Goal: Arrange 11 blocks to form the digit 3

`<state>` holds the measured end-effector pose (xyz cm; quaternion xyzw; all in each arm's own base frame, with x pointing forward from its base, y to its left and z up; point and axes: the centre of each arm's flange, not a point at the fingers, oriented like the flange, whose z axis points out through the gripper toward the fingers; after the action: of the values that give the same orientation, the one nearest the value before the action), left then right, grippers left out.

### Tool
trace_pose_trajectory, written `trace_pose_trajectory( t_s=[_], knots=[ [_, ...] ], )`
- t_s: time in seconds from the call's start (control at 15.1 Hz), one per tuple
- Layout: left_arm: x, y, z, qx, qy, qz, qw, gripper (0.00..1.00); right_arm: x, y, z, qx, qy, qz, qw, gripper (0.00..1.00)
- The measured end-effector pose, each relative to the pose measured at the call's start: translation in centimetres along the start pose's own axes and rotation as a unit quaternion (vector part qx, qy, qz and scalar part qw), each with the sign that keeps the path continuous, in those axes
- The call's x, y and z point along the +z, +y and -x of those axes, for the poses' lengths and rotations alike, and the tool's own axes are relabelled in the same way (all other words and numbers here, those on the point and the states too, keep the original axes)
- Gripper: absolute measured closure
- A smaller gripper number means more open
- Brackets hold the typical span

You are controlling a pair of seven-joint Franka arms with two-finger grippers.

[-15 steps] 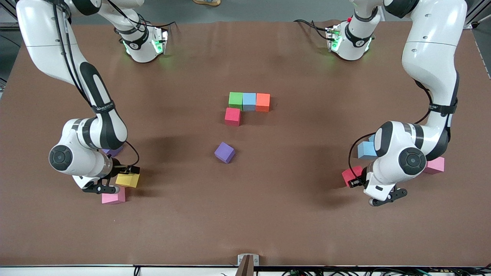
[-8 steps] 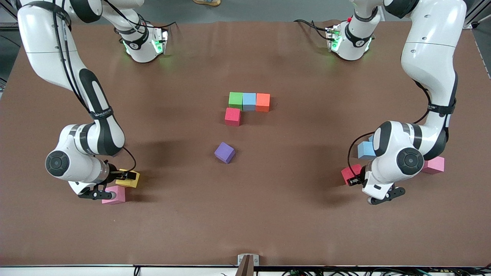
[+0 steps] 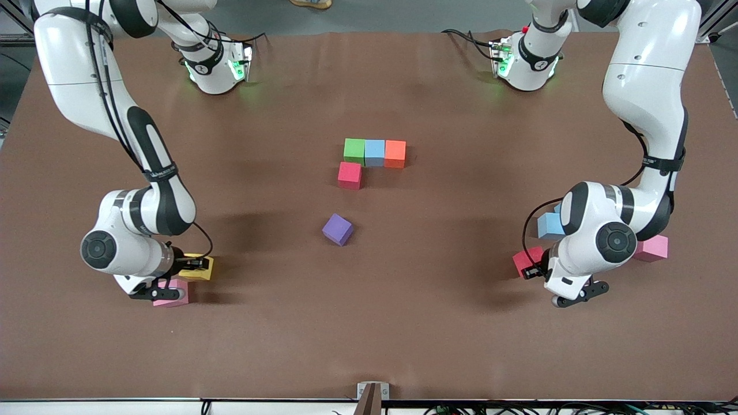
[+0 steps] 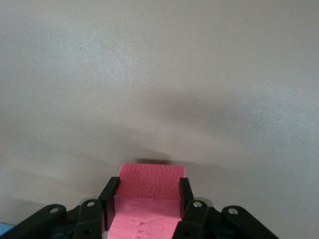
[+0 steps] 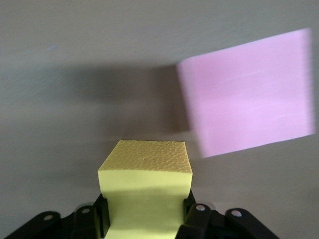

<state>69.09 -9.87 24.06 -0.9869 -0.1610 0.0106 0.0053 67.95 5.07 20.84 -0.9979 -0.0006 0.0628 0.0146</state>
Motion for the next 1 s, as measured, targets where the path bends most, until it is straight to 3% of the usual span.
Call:
trace_pose_trajectory(
  t_s=[0.33,0.8,1.0],
  knots=[
    [-1.5,0.0,0.0,-0.001,0.005,0.001,1.000,0.48,-2.4,-11.1,3.2,-0.040,-0.015,0.008,0.999,0.44],
    [-1.3,-0.7,-0.1,-0.006,-0.003,-0.004,1.000,0.48,1.4,-27.4,14.0,-0.027,-0.043,0.020,0.999,0.44],
    [-1.2,-1.0,-0.1,-0.008,-0.006,-0.005,1.000,0.48,2.2,-31.7,16.8,-0.014,-0.044,0.004,0.999,0.44]
  ],
)
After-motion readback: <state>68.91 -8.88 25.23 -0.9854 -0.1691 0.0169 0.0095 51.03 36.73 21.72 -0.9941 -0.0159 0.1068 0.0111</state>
